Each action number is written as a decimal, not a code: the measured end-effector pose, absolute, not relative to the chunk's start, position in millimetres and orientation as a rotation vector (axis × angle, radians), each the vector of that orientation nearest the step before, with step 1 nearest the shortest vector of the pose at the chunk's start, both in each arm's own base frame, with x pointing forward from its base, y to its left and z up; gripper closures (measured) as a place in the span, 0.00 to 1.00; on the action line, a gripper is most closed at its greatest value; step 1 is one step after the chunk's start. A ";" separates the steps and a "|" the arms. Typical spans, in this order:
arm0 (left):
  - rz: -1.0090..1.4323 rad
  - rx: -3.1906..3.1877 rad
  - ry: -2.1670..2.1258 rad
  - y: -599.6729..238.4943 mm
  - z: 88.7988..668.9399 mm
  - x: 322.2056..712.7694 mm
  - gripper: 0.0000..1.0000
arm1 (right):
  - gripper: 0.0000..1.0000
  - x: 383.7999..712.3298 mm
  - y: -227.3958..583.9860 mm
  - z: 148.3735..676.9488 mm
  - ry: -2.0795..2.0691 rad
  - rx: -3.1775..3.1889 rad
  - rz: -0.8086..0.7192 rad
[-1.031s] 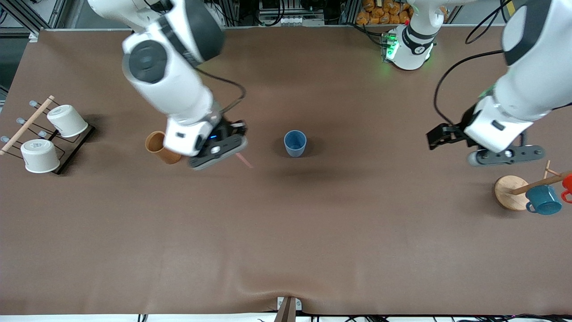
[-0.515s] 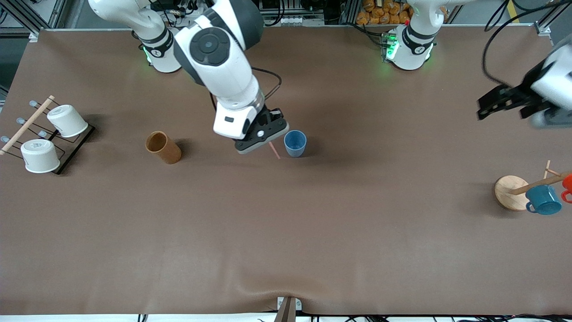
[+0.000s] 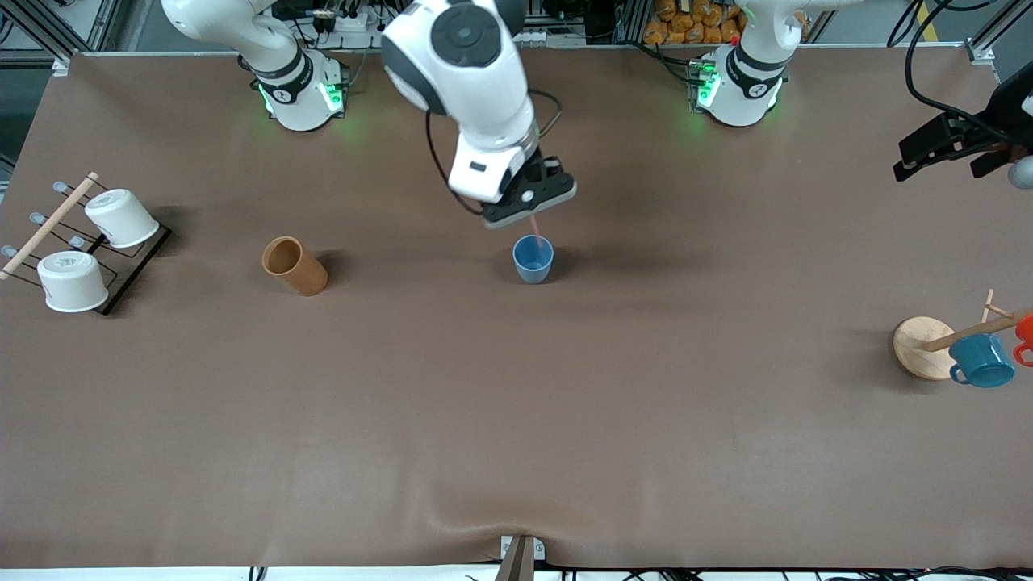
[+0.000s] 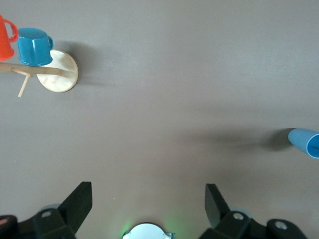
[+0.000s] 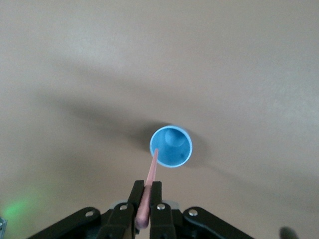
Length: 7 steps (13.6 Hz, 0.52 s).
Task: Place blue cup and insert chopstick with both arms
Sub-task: 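Align the pink chopstick over the blue cup's opening with the right gripper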
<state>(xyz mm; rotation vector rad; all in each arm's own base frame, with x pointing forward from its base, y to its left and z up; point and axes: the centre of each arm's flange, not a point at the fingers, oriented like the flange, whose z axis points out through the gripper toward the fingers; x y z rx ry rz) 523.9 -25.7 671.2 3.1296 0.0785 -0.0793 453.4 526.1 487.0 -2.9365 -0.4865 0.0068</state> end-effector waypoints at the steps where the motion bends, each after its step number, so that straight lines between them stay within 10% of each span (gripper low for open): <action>1: -0.085 3.130 0.084 -24.0 670.6 520.4 0.00 | 0.91 448.1 530.4 482.7 -0.480 -2.943 0.018; 7: -0.099 3.132 0.100 -19.5 669.4 503.6 0.00 | 0.91 451.3 529.7 465.4 -0.479 -2.976 0.043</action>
